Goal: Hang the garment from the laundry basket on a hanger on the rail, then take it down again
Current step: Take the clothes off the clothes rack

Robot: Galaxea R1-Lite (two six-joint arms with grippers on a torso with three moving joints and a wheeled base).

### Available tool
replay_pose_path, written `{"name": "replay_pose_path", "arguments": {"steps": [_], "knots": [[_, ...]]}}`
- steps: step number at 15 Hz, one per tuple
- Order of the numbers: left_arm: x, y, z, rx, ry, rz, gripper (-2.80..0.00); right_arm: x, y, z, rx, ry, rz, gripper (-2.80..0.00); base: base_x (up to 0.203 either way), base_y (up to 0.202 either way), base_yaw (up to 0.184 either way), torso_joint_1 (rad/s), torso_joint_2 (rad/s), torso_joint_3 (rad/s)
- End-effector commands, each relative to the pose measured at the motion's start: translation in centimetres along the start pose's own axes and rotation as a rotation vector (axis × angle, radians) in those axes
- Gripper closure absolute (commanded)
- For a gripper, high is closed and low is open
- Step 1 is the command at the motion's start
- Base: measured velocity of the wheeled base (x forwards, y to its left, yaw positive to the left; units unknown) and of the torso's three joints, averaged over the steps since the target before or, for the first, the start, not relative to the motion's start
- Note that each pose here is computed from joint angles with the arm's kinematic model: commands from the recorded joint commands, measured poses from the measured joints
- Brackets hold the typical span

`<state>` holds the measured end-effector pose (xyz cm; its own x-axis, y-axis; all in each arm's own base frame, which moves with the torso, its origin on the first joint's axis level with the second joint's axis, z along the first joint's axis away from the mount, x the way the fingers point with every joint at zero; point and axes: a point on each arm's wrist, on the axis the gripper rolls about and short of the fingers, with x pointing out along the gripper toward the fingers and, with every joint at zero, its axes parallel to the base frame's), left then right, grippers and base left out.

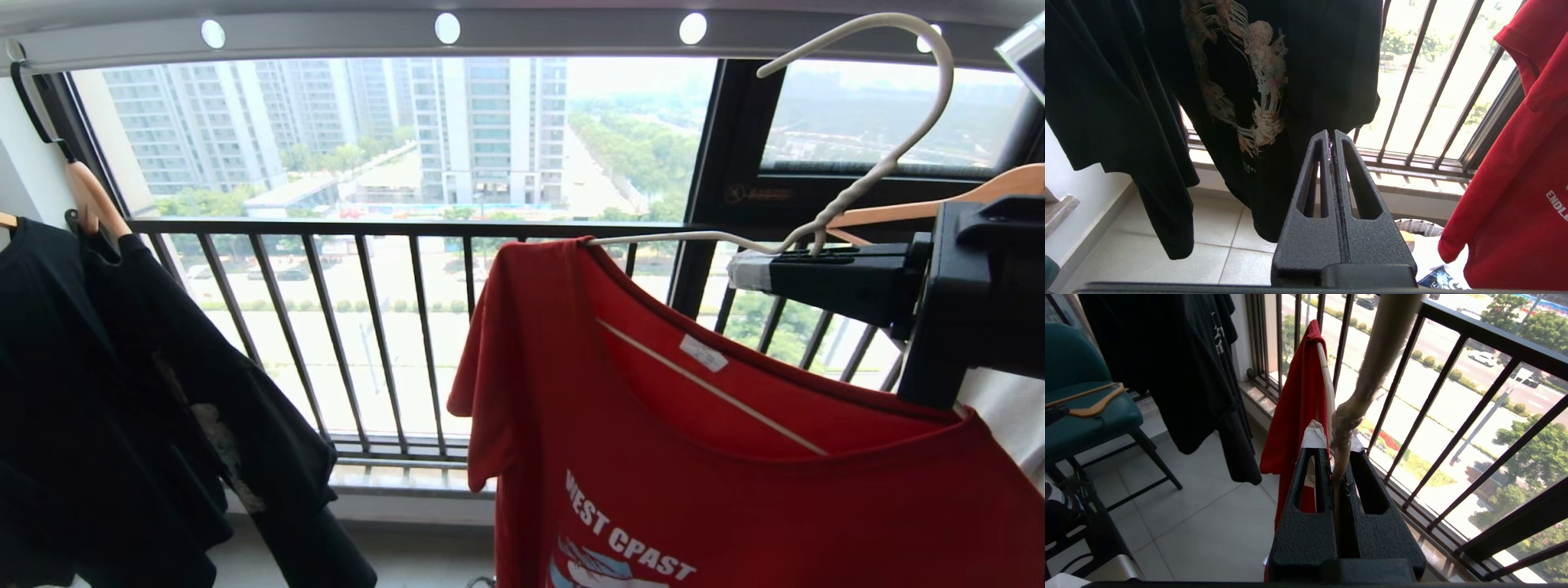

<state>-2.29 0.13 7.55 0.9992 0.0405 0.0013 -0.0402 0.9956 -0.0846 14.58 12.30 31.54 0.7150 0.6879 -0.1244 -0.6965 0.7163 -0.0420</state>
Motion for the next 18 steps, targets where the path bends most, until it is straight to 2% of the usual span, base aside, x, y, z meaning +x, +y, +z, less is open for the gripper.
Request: {"name": "replay_pose_path", "arguments": {"steps": [1, 4, 5, 6, 12, 15, 16, 18], "knots": [[0.0, 0.0, 0.0, -0.001, 0.001, 0.001, 0.0, 0.5, 0.0, -1.8, 0.002, 0.047, 0.001, 0.0, 0.0, 0.0, 0.0, 0.0, 0.0, 0.0], [0.0, 0.0, 0.0, -0.001, 0.001, 0.001, 0.0, 1.2, -0.9, -2.6, 0.007, 0.041, -0.038, 0.0, 0.0, 0.0, 0.0, 0.0, 0.0, 0.0], [0.0, 0.0, 0.0, -0.003, 0.001, 0.003, 0.0, 1.5, -1.1, -1.9, 0.001, -0.01, -0.041, 0.0, 0.0, 0.0, 0.0, 0.0, 0.0, 0.0], [0.0, 0.0, 0.0, -0.003, 0.001, 0.002, 0.0, 1.6, -1.1, -1.8, -0.001, -0.02, -0.04, 0.0, 0.0, 0.0, 0.0, 0.0, 0.0, 0.0], [0.0, 0.0, 0.0, -0.003, 0.001, 0.003, 0.0, 3.7, -1.3, -3.0, 0.011, 0.044, -0.011, 0.0, 0.0, 0.0, 0.0, 0.0, 0.0, 0.0], [0.0, 0.0, 0.1, 0.03, 0.004, 0.001, 0.0, 4.9, -1.4, -3.7, 0.017, 0.077, -0.009, 0.0, 0.0, 0.0, 0.0, 0.0, 0.0, 0.0], [-0.1, 0.0, 0.5, 0.032, -0.003, -0.003, 0.0, 5.1, -1.4, -3.9, 0.018, 0.087, -0.009, 0.0, 0.0, 0.0, 0.0, 0.0, 0.0, 0.0], [0.0, -0.3, 3.2, 0.021, -0.013, -0.006, 0.0, 5.7, -1.5, -4.2, 0.02, 0.103, -0.008, 0.0, 0.0, 0.0, 0.0, 0.0, 0.0, 0.0]]}}
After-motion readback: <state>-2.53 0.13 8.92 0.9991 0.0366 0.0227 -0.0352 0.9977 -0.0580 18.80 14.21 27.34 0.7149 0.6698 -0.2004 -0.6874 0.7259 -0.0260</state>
